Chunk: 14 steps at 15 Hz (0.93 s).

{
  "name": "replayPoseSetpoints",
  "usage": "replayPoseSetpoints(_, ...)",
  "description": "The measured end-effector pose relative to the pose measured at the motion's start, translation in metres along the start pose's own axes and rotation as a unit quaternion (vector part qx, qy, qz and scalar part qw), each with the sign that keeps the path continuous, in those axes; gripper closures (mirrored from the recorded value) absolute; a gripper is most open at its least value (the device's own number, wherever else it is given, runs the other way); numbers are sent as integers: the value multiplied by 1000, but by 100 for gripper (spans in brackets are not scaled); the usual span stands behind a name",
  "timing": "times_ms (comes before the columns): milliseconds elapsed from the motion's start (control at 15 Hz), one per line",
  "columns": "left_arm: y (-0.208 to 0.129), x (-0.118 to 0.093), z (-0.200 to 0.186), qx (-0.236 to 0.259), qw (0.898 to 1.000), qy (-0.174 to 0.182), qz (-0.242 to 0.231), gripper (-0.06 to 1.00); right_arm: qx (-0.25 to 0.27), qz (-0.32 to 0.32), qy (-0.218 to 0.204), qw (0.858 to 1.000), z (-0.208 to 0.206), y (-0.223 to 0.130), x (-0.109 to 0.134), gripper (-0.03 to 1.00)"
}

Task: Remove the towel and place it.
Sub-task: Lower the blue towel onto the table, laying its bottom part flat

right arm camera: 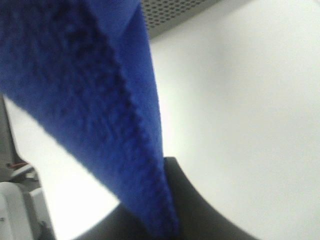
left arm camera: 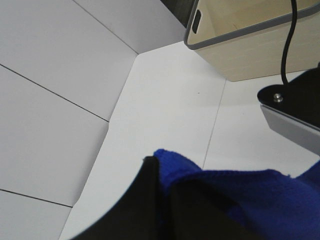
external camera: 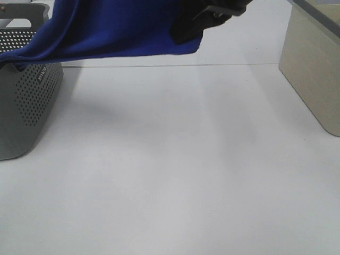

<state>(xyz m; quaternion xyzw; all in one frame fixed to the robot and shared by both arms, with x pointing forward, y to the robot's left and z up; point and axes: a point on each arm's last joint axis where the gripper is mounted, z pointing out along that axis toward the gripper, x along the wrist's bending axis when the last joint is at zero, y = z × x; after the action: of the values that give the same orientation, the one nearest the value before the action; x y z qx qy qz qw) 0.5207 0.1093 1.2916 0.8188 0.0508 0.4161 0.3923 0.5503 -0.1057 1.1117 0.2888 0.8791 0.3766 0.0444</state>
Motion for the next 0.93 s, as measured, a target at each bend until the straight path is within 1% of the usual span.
replayPoseSetpoints(133,2,5,3,-12,1000,28,-6,94,1,-29,-78,997,-23,19,-9,95)
replayPoseSetpoints(200,3,8,7,-23,999,45,-5,94,-2,-44,-120,992,-36,29,-13,95)
replayPoseSetpoints(333,3,12,16,-37,997,72,0,94,-9,-74,-196,978,-63,46,-19,95)
replayPoseSetpoints(467,4,17,22,-52,993,105,10,94,-11,-104,-267,958,-85,57,-25,95)
replayPoseSetpoints(533,5,19,23,-58,992,115,13,94,-13,-108,-284,953,-91,60,-26,95)
replayPoseSetpoints(667,7,25,30,-83,984,155,24,94,-30,-123,-341,932,-108,69,-30,95)
replayPoseSetpoints(733,7,26,35,-94,981,169,25,94,-47,-125,-367,921,-116,74,-32,95)
replayPoseSetpoints(933,5,28,53,-116,972,200,32,94,-105,-139,-447,877,-135,88,-38,95)
